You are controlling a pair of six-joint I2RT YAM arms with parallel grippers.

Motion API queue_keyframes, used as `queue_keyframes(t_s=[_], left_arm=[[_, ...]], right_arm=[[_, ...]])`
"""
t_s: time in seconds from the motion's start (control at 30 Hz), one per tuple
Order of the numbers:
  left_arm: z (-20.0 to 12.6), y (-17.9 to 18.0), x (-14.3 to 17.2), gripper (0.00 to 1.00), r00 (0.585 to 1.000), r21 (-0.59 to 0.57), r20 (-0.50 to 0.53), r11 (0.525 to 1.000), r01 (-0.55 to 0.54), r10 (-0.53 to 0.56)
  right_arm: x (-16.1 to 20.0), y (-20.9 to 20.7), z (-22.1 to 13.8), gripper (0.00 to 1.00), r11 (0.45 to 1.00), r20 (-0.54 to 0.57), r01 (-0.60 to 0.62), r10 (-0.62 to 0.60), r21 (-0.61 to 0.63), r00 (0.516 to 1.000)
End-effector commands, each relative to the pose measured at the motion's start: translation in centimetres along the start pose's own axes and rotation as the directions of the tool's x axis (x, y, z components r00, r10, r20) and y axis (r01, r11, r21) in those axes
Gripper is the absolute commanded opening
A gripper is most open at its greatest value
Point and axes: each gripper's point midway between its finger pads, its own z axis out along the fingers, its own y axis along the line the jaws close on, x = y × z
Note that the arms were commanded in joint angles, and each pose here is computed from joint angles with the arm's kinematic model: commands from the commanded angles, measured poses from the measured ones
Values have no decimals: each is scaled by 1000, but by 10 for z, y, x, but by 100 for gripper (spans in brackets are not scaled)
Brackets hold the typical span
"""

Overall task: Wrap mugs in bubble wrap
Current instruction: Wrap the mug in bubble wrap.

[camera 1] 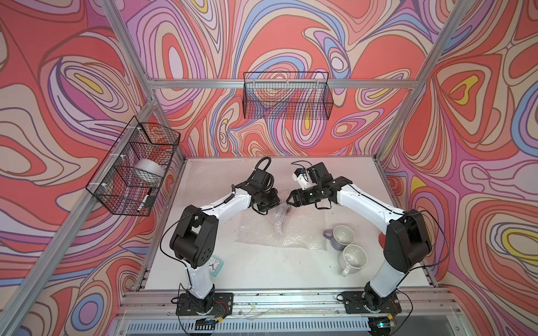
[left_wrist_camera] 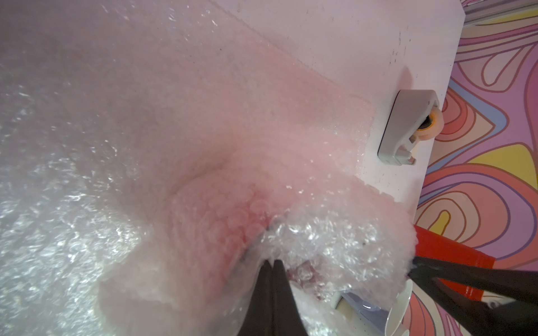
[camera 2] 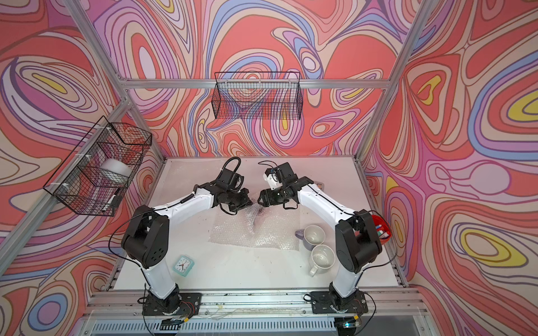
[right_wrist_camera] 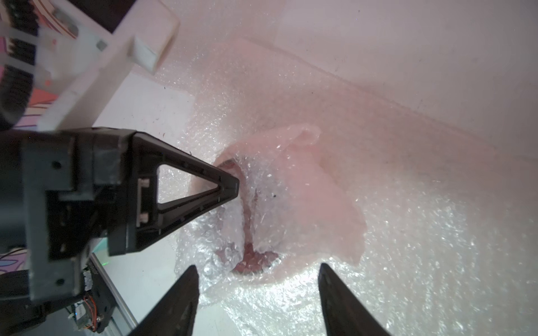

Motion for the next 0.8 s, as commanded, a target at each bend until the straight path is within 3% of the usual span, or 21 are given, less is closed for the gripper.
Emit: queue_keyframes(t_s=[0.0, 0.13, 0.3, 0.5, 0.63, 0.77], left_arm=[[5, 3, -9, 0, 999, -18, 19, 999, 27, -27], [4, 3, -10, 0, 999, -17, 20, 1000, 26, -26], [5, 4, -9, 0, 1000, -19, 16, 999, 27, -27], [4, 1, -9, 0, 1000, -12, 18, 1000, 24, -24], [3, 1, -9, 0, 1000, -11, 20, 1000, 24, -23], [2, 0, -9, 0, 999, -7, 24, 1000, 24, -24]], right_arm=[[-11, 13, -3, 58, 998, 38, 39, -37, -57, 999], [-21, 10, -2, 52, 999, 65, 36, -34, -32, 997], [-35, -25, -5, 37, 984, 101, -19, 0, 179, 995], [-26, -76, 10, 35, 909, 31, -56, 47, 414, 998], [-18, -75, 29, 37, 926, -39, -36, 54, 376, 998], [-14, -52, 39, 40, 972, -58, -19, 33, 234, 998]])
